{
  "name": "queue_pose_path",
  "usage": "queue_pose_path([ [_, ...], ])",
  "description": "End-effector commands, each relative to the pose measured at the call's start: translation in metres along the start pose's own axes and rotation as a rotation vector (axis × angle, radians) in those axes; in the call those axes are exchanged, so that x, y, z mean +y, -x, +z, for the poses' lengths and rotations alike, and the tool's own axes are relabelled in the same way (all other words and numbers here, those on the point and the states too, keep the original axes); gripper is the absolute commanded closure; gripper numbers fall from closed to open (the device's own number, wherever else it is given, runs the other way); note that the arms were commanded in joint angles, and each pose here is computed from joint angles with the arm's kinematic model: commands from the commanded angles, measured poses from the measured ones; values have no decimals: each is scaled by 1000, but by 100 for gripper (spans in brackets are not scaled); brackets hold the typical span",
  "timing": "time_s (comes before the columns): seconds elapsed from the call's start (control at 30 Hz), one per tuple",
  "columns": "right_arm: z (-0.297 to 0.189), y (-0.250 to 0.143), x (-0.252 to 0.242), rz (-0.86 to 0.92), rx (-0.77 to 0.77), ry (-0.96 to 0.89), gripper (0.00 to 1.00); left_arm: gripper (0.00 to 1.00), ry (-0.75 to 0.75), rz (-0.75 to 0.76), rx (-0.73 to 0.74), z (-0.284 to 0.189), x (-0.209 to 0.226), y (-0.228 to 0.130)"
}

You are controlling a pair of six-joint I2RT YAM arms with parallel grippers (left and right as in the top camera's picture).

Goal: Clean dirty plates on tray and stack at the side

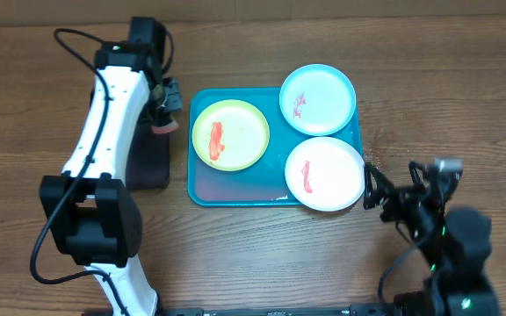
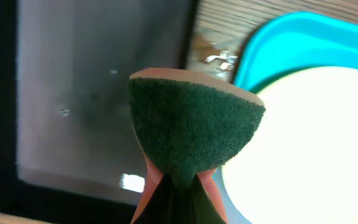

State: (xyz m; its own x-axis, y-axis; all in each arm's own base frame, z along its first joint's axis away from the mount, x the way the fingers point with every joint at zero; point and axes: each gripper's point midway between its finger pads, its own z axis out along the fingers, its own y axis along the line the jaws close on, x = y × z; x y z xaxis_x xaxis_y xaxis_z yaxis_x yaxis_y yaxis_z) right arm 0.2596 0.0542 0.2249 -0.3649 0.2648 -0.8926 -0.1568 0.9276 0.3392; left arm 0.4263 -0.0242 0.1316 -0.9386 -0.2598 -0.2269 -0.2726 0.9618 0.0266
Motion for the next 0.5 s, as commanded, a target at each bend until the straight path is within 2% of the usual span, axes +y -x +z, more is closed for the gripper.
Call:
queue_pose_path([
  [0.0,15,28,16,17,99,28,0,96,-38,61,-64,-24,-23,5],
  [0.17,52,49,22,38,274,14,0,96,-93,116,-51,-26,-50,-6],
  [0.37,92,65,67,77,352,283,0,96,-209,209,-14,-30,-78,-19],
  [0.47,114,54,70,103,383,330,10,96,-225,201,-2,-28,-81,-22],
])
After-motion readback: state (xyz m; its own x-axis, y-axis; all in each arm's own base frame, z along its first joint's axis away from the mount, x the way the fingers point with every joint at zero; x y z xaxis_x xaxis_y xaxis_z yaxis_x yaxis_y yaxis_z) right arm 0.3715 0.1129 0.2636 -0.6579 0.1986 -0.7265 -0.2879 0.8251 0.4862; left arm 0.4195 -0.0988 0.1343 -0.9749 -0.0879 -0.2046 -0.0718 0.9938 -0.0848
